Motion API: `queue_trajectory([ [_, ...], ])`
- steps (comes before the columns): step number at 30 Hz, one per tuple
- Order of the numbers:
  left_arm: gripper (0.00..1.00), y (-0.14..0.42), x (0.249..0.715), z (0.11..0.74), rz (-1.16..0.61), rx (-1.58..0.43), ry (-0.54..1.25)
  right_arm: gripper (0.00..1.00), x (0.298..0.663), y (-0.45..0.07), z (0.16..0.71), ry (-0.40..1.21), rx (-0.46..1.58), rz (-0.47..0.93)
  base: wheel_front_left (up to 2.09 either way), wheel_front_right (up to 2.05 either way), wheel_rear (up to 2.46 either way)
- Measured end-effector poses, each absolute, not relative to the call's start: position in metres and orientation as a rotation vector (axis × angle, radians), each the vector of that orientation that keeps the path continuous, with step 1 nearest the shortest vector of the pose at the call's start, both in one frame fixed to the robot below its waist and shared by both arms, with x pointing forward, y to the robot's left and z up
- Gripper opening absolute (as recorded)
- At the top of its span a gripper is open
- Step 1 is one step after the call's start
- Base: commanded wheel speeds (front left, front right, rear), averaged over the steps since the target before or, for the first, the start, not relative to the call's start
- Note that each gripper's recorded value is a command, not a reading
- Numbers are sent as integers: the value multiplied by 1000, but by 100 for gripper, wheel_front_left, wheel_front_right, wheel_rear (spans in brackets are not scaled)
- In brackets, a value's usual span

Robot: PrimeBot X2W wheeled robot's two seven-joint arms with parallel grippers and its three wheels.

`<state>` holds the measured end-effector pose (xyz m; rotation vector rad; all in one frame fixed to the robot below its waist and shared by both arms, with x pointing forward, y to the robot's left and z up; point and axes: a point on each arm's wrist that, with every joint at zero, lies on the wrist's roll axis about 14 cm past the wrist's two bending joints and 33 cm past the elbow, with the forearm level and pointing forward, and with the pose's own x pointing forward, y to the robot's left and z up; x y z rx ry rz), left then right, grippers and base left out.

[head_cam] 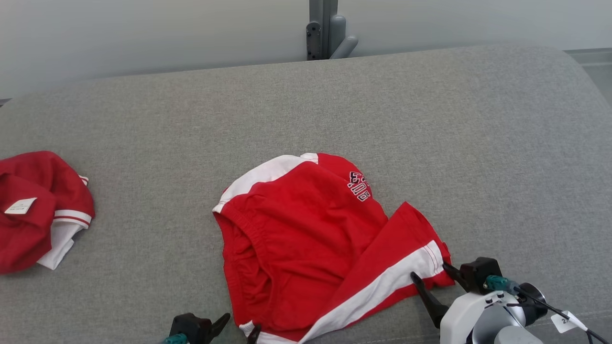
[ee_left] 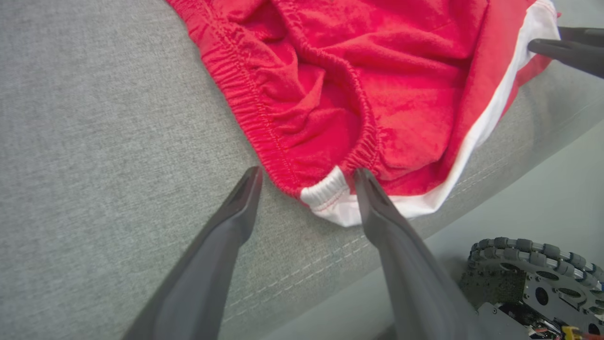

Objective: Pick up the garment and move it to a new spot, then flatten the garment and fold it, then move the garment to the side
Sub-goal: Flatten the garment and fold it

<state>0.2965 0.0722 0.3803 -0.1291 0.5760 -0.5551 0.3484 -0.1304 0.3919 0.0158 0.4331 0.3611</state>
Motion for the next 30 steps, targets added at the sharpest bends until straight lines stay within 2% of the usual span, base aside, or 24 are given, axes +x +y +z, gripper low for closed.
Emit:
queue_trajectory([
  [13, 100, 67, 296, 382, -592, -110, 562, 100, 344, -142, 390, 437, 14, 331, 0, 0, 0],
  [30, 100, 65, 290, 366, -616, -99, 638, 100, 346, -139, 388, 444, 22, 337, 0, 0, 0],
])
